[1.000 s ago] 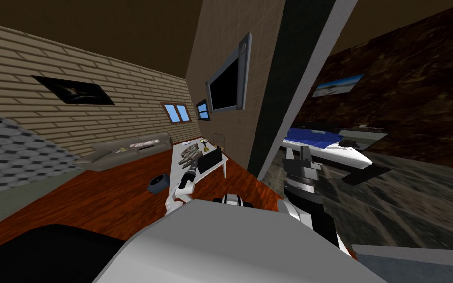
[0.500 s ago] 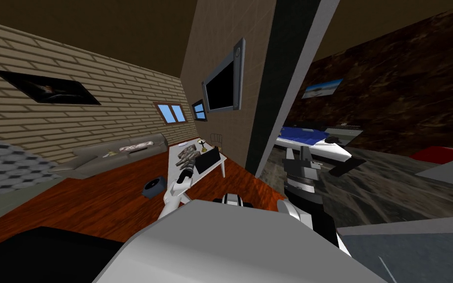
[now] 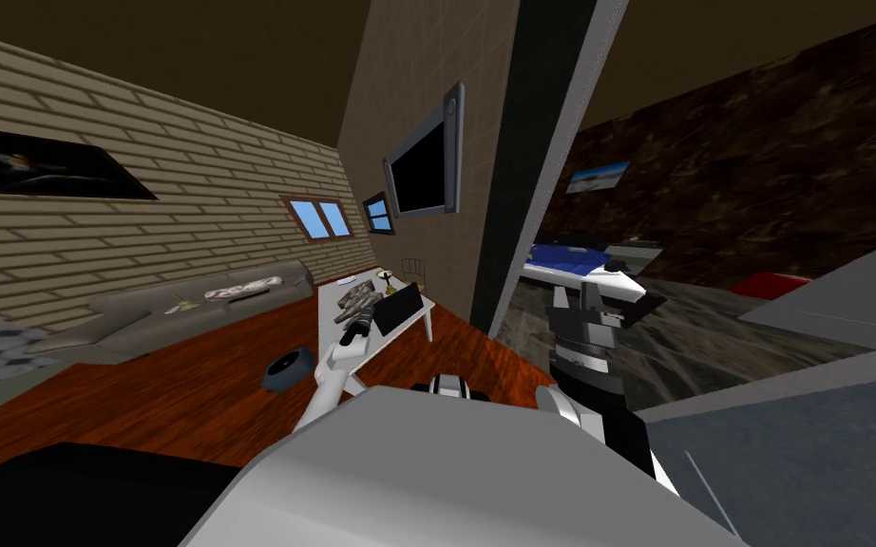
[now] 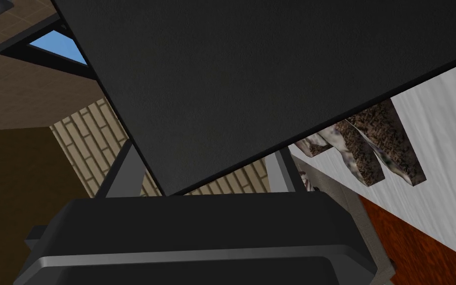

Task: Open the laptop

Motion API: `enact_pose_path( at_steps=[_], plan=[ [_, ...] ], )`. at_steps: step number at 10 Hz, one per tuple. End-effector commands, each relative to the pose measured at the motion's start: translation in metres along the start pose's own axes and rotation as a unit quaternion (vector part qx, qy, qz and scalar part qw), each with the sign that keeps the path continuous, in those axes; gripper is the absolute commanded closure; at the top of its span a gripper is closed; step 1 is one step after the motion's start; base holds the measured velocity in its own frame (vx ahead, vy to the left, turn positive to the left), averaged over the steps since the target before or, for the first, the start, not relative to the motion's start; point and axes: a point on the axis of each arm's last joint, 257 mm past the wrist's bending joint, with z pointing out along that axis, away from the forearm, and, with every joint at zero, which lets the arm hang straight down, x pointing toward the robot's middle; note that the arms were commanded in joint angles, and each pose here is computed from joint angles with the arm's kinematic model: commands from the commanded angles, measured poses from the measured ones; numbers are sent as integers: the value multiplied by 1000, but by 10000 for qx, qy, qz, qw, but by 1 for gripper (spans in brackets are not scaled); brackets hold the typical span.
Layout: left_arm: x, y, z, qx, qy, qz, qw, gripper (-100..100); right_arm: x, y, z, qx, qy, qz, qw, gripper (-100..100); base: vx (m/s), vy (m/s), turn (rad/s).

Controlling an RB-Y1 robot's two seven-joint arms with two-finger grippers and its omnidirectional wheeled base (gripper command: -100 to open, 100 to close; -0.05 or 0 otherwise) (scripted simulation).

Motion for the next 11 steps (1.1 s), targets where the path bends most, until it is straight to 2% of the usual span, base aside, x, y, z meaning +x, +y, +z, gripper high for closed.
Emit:
enact_pose_path(
  at_steps=[1, 2, 3, 4, 5, 6, 7, 8, 9, 10, 11],
  plan=[
    [-5, 14, 3, -287, 12, -87, 9995, 100, 0, 0, 0, 0, 0, -1, 10000, 0, -12, 19, -11],
    [-19, 11, 11, -376, -60, -227, 9990, 100, 0, 0, 0, 1, 0, -1, 10000, 0, -47, 11, -181],
    [-18, 16, 11, -487, -44, -228, 9985, 100, 0, 0, 0, 0, 0, 0, 10000, 0, -54, 9, -105],
    [-33, 10, 19, -517, -125, -377, 9979, 100, 0, 0, 0, 0, 0, -1, 10000, 0, -69, 4, -195],
    [-31, 18, 18, -670, -103, -380, 9970, 100, 0, 0, 0, 0, 0, 0, 10000, 0, -58, 17, -93],
    [-31, 18, 18, -682, -101, -380, 9969, 100, 0, 0, 0, 1, 0, -1, 10000, 0, -17, 12, 10],
    [-46, 13, 25, -756, -176, -540, 9955, 100, 0, 0, 0, 1, 0, -1, 10000, 0, -38, 8, -148],
    [-45, 19, 24, -872, -159, -543, 9946, 100, 0, 0, 0, 0, 0, 0, 10000, 0, -45, 10, -118],
    [-45, 14, 23, -764, -171, -504, 9957, 100, 0, 0, 0, 1, 0, -1, 10000, 0, -14, 7, -18],
    [-62, 25, 30, -969, -269, -632, 9929, 100, 0, 0, 0, 1, 0, -1, 10000, 0, -51, 52, -230],
    [-78, 28, 35, -1083, -371, -761, 9905, 100, 0, 0, 0, 0, 0, 0, 10000, 0, -124, 103, -399]
  ],
)
